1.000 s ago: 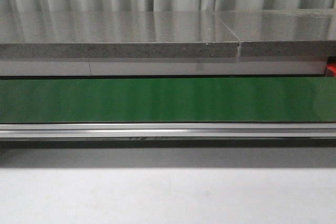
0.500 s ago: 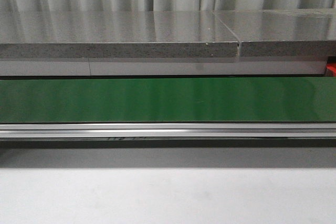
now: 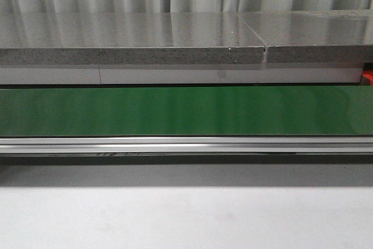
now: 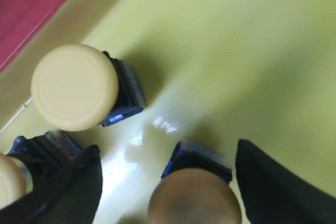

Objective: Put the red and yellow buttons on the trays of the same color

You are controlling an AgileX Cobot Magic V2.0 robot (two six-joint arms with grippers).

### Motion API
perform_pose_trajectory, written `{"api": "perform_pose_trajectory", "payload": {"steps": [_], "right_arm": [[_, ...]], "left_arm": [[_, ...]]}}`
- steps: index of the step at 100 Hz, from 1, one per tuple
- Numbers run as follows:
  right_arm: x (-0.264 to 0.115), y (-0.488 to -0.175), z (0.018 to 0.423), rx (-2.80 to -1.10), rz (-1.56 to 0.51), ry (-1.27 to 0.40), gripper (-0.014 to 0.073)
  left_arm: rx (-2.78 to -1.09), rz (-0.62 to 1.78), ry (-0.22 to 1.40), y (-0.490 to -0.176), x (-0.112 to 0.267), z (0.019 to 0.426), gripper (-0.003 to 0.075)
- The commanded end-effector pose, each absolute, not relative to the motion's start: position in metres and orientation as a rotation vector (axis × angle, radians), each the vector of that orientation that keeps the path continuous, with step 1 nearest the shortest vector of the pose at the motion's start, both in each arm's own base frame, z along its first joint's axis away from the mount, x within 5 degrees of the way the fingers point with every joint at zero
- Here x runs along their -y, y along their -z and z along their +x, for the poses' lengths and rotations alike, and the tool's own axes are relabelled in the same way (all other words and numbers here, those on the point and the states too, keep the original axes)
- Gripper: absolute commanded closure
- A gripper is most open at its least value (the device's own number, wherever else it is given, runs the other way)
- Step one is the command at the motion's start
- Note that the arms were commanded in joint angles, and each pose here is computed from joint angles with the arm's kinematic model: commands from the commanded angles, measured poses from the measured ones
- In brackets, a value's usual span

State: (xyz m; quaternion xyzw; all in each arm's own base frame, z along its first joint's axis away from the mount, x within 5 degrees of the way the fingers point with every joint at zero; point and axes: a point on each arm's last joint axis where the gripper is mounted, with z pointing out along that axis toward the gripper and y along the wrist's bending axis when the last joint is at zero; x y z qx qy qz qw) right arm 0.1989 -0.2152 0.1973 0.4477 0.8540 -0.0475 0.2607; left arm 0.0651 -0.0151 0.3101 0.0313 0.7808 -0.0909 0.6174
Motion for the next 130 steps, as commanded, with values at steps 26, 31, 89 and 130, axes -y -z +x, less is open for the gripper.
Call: {"api": "perform_pose_trajectory", "payload": {"steps": [26, 31, 89, 130], "right_arm": [[0.213, -0.244, 0.201, -2.120, 1.100, 0.233, 0.0058], [0.210, -0.253, 0.199, -2.087, 1.083, 0.249, 0.0058], [0.105, -0.339, 0.213, -1.914, 0.519, 0.193, 0.0066], [0.021, -0.378, 0.182, -1.838, 0.038, 0.069, 0.0066]], "left_arm": [[-1.710, 0.057, 0.225, -0.325, 0.015, 0.066, 0.0739], [-1.710, 0.057, 0.225, -0.325, 0.015, 0.066, 0.0739], [-1.710, 0.057, 0.225, -0.325, 0.015, 0.066, 0.0739], [-1.710, 0.057, 0.225, -0.325, 0.015, 0.066, 0.0739]]}}
